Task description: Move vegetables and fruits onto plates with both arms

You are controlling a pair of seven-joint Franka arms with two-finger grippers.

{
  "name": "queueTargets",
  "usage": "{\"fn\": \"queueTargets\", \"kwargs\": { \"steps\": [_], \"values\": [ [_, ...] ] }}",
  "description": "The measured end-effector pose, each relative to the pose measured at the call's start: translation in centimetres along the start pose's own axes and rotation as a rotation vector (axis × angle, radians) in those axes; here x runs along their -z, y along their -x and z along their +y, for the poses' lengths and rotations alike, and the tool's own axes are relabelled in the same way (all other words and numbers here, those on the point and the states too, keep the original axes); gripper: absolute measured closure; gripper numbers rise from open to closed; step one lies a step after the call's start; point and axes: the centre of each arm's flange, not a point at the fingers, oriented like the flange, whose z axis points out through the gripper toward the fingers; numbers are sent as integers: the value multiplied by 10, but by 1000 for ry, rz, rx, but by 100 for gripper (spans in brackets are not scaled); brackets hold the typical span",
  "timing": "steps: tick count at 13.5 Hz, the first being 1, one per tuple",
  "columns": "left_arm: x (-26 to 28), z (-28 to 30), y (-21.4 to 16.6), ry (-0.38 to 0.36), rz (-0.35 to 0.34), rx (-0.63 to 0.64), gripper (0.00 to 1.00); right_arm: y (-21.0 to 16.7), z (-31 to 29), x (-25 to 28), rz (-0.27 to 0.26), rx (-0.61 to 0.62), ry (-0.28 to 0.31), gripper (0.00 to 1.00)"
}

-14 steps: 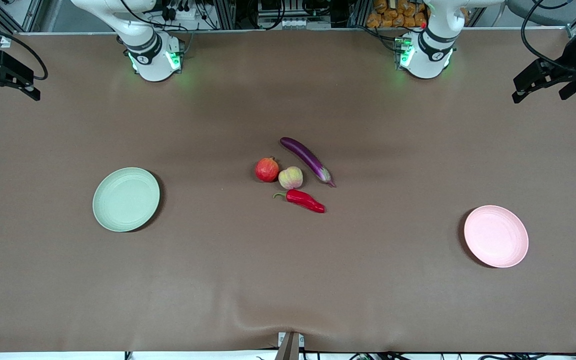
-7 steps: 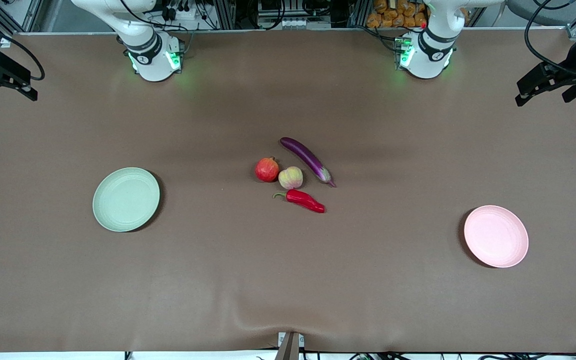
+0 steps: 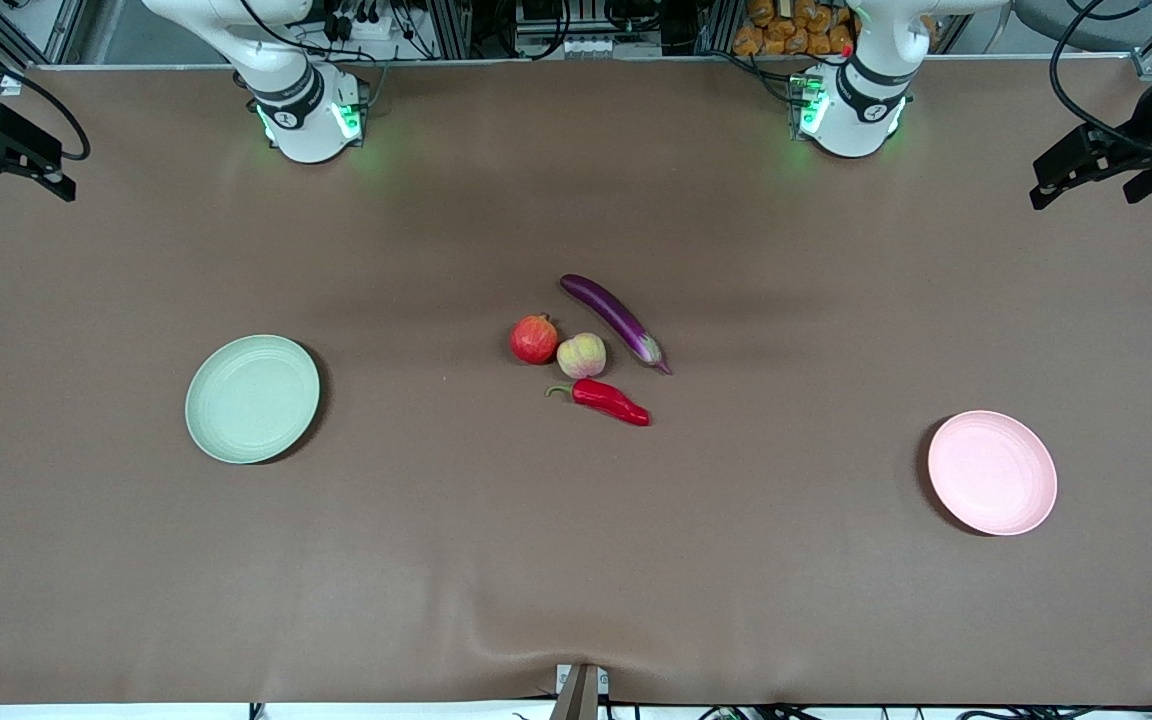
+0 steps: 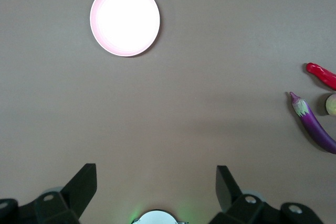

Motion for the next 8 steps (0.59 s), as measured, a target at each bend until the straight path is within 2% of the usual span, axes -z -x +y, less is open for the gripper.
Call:
{"fn": "queueTargets", "kwargs": {
  "steps": [8],
  "values": [
    [-1, 0, -1, 0, -4, 0, 0, -1, 1, -1, -4, -1, -1, 0]
  ]
}}
